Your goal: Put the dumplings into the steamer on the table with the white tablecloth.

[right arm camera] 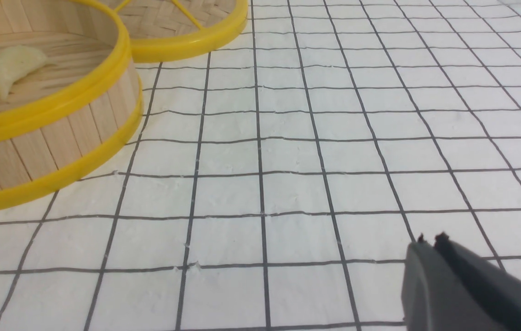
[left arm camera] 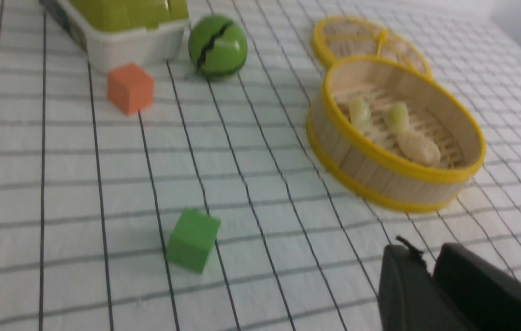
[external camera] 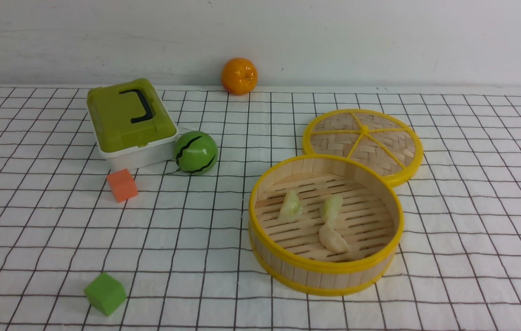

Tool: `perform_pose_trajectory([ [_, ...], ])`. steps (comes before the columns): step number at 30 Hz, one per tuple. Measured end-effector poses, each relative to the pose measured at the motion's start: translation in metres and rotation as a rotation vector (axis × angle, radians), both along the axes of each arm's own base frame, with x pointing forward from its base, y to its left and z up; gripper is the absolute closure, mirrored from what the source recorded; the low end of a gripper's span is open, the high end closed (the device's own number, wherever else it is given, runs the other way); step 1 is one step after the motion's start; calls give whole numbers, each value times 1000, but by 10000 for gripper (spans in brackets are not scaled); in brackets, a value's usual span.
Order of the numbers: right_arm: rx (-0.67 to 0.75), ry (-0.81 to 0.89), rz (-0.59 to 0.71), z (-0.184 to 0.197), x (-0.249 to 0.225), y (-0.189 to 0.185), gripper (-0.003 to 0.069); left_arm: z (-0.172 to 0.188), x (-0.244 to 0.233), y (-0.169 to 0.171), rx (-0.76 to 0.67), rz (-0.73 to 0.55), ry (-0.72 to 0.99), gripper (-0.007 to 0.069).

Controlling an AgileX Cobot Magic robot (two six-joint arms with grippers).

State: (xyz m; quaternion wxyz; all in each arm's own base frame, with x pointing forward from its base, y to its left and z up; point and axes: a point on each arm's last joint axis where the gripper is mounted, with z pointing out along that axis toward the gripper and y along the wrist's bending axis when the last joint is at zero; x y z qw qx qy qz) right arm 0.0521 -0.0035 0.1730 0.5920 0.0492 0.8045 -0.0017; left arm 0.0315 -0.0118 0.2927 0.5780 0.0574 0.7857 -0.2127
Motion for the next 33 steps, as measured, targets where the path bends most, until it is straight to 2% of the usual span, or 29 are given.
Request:
perform_pose_trajectory([
  [2,0,0,0,0,0,0,653,-6,4,-2,6,10,-42,634],
  [4,0,0,0,0,0,0,650,-24,12,-5,-14,48,-132,638],
  [9,0,0,0,0,0,0,642,-51,18,0,-40,215,-218,638],
  [16,0,0,0,0,0,0,634,-90,23,8,-16,364,-168,638],
  [20,0,0,0,0,0,0,627,-105,25,10,39,387,-132,638],
  [33,0,0,0,0,0,0,610,-120,22,11,124,379,4,638],
])
